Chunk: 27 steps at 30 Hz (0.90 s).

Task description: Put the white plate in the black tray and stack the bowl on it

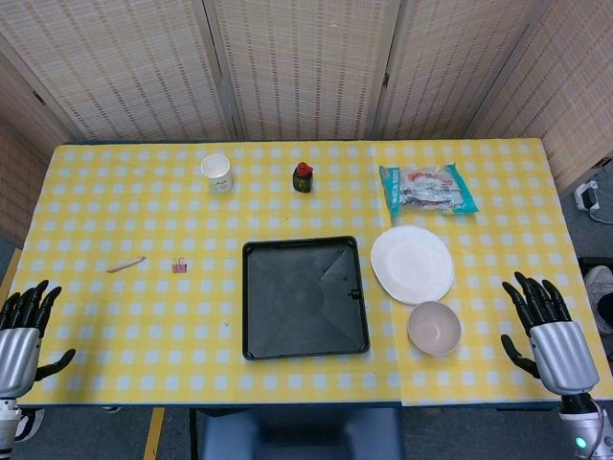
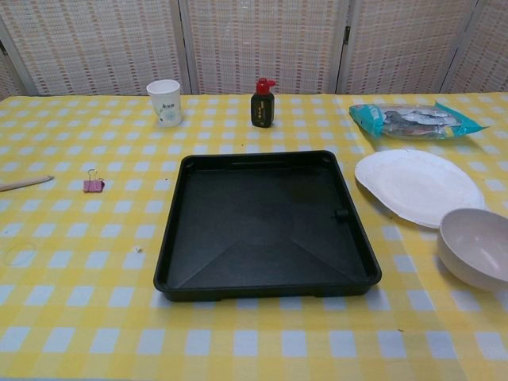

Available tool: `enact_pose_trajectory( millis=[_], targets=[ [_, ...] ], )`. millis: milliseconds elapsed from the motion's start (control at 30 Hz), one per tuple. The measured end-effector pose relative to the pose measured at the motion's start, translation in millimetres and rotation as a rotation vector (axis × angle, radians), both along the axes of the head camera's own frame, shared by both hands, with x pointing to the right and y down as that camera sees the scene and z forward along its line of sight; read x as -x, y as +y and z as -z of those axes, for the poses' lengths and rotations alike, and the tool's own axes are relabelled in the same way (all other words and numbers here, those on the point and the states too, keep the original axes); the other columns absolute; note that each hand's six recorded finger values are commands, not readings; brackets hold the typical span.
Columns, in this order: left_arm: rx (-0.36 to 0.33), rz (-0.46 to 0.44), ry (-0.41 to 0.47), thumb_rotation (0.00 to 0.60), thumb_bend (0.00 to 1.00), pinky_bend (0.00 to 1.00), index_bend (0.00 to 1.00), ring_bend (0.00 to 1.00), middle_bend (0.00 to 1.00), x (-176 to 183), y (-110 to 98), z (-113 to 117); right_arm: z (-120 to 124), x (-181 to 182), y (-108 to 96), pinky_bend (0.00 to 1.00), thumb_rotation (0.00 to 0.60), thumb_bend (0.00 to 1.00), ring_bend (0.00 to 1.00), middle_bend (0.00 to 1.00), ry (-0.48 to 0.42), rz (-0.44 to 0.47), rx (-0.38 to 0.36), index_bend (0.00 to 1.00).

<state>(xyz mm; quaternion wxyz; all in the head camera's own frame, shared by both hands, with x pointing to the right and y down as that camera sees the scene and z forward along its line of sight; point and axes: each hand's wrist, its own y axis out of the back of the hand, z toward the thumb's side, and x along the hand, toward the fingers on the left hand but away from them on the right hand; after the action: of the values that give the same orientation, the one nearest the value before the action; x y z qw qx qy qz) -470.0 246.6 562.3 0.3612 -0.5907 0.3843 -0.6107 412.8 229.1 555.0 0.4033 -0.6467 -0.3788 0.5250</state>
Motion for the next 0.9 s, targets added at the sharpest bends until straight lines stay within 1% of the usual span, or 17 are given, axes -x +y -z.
enact_pose_trajectory(
  millis=[267, 333, 400, 567, 633, 733, 900],
  targets=[
    [0.021, -0.002, 0.003, 0.6, 0.22, 0.02, 0.0, 0.0, 0.0, -0.7, -0.5, -6.4, -9.7, 1.9, -1.3, 0.0, 0.6, 0.41, 0.0, 0.0, 0.009, 0.015, 0.035, 0.0],
    [0.017, -0.002, 0.007, 0.6, 0.22, 0.02, 0.0, 0.0, 0.0, -1.0, -0.9, -5.3, -13.4, 0.9, -3.1, 0.0, 0.6, 0.41, 0.0, 0.0, 0.02, 0.022, 0.047, 0.0],
    [0.013, -0.001, 0.01, 0.6, 0.22, 0.02, 0.0, 0.0, 0.0, -0.4, -1.0, -4.0, -19.0, -1.1, -6.8, 0.0, 0.6, 0.41, 0.0, 0.0, 0.043, 0.039, 0.063, 0.02],
    [0.013, 0.002, 0.012, 0.6, 0.22, 0.02, 0.0, 0.0, 0.0, 1.7, 0.1, -1.3, -40.8, -12.6, -25.0, 0.0, 0.6, 0.41, 0.0, 0.0, 0.1, 0.086, 0.105, 0.31],
    [0.009, 0.003, 0.014, 0.6, 0.22, 0.02, 0.0, 0.0, 0.0, 1.7, 0.0, 0.1, -51.1, -19.2, -34.6, 0.0, 0.6, 0.41, 0.0, 0.0, 0.115, 0.099, 0.114, 0.38],
    [0.006, 0.005, 0.012, 0.6, 0.22, 0.02, 0.0, 0.0, 0.0, 1.7, -0.1, 0.6, -65.9, -27.8, -47.5, 0.0, 0.6, 0.41, 0.0, 0.0, 0.135, 0.116, 0.114, 0.42],
    [0.026, 0.003, 0.011, 0.6, 0.22, 0.02, 0.0, 0.0, 0.0, 0.8, -0.5, -5.7, -94.4, -38.7, -64.8, 0.0, 0.6, 0.41, 0.0, 0.0, 0.164, 0.142, 0.113, 0.44]
  ],
)
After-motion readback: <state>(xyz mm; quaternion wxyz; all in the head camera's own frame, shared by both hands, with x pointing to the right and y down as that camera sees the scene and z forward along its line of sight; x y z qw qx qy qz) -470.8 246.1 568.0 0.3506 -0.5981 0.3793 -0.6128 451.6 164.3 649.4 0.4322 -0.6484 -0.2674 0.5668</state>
